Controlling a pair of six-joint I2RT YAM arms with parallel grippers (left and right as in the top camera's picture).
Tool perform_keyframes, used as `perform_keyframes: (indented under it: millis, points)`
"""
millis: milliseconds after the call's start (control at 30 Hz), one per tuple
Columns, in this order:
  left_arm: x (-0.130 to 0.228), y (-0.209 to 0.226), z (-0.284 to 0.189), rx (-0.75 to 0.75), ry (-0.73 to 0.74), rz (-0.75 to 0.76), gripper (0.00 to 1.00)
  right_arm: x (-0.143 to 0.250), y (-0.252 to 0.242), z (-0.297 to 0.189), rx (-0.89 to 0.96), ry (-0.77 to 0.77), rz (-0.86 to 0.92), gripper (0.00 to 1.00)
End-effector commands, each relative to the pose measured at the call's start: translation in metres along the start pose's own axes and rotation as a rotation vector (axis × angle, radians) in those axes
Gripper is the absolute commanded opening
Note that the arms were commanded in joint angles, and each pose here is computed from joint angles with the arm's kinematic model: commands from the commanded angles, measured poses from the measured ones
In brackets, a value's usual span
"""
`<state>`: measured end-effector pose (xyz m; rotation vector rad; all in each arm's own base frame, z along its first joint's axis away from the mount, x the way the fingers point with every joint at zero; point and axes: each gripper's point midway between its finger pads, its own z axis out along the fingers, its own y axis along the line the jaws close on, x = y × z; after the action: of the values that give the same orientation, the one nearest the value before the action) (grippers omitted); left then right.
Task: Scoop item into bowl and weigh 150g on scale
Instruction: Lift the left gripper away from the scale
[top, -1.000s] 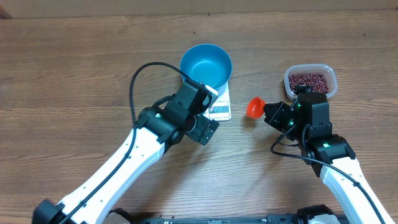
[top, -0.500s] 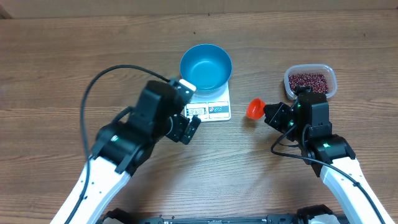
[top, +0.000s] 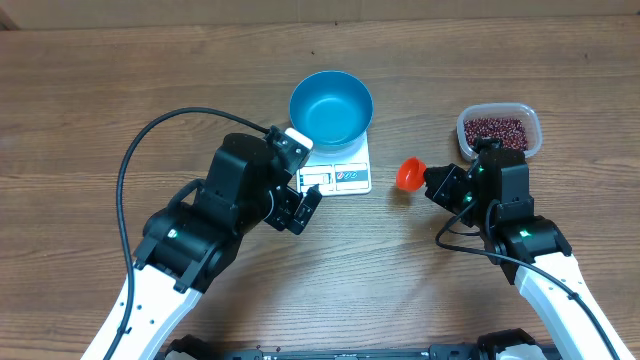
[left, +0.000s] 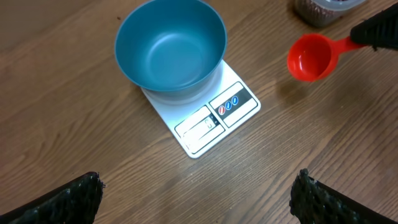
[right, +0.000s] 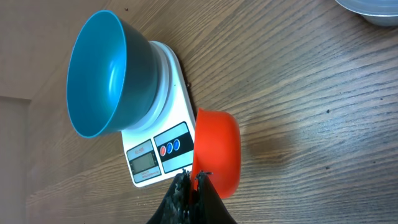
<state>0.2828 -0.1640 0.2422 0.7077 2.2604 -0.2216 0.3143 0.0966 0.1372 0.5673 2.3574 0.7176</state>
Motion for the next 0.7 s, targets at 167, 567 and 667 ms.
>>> perform_keyframes:
  millis: [167, 567, 667]
  points:
    - [0.013, -0.001, 0.026, 0.017, 0.087, 0.014, 1.0, -0.008, 0.008, -0.004, -0.021, -0.021, -0.012, 0.04]
    - [-0.006, 0.0, 0.028, 0.012, 0.011, -0.161, 0.99, -0.007, 0.007, -0.004, -0.017, -0.017, -0.011, 0.04]
    - [-0.006, 0.0, 0.025, 0.011, 0.008, -0.16, 1.0, -0.007, 0.007, -0.004, -0.018, -0.017, -0.011, 0.04]
